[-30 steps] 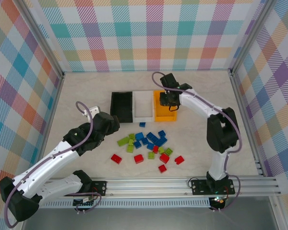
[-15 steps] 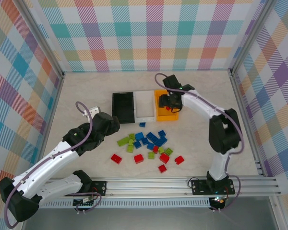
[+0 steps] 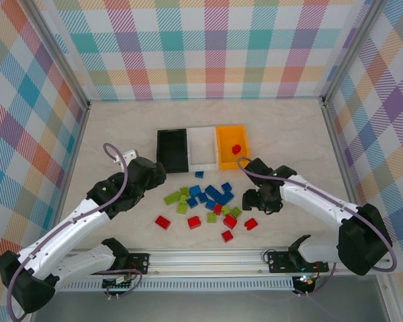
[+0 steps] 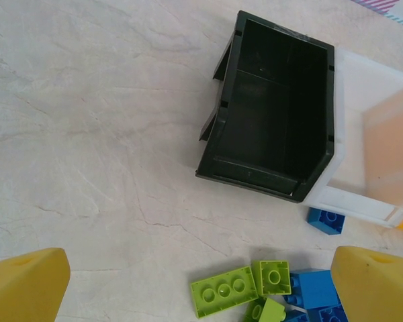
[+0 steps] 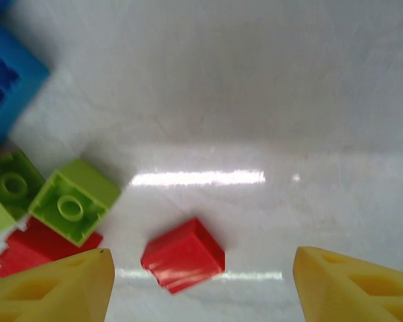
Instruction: Sort the legos into containers by color
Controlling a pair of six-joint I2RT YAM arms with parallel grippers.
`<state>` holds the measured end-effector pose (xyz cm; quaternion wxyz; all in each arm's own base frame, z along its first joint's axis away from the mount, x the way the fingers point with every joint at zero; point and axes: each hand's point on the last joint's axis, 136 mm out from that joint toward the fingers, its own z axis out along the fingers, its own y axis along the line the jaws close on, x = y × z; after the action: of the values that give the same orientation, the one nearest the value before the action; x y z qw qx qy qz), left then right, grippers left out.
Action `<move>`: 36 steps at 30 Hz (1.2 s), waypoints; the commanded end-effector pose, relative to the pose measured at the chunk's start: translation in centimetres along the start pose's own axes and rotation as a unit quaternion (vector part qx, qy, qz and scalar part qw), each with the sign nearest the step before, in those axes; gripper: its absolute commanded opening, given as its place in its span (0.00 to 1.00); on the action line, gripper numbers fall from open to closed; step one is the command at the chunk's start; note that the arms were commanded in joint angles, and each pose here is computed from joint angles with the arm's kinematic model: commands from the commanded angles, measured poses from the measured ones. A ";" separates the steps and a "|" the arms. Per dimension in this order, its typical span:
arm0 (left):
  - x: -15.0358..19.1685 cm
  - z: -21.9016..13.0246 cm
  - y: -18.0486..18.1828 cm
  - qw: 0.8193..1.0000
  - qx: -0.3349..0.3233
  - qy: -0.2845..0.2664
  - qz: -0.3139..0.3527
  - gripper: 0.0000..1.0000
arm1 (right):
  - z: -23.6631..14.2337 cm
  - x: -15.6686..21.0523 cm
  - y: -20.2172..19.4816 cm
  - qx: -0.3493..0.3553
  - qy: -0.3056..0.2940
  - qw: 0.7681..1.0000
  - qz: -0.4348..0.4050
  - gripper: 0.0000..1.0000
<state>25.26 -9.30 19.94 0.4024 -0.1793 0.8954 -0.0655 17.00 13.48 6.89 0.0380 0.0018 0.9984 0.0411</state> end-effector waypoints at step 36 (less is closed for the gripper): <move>-0.2 0.8 1.6 1.000 -0.016 0.011 -0.023 1.00 | 7.7 4.6 0.8 0.071 0.108 0.988 -0.081 0.63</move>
<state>25.75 -8.15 19.54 0.3928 -0.2057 0.8937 -0.0681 12.63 16.31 1.77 -0.0829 -0.0812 0.9932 0.0044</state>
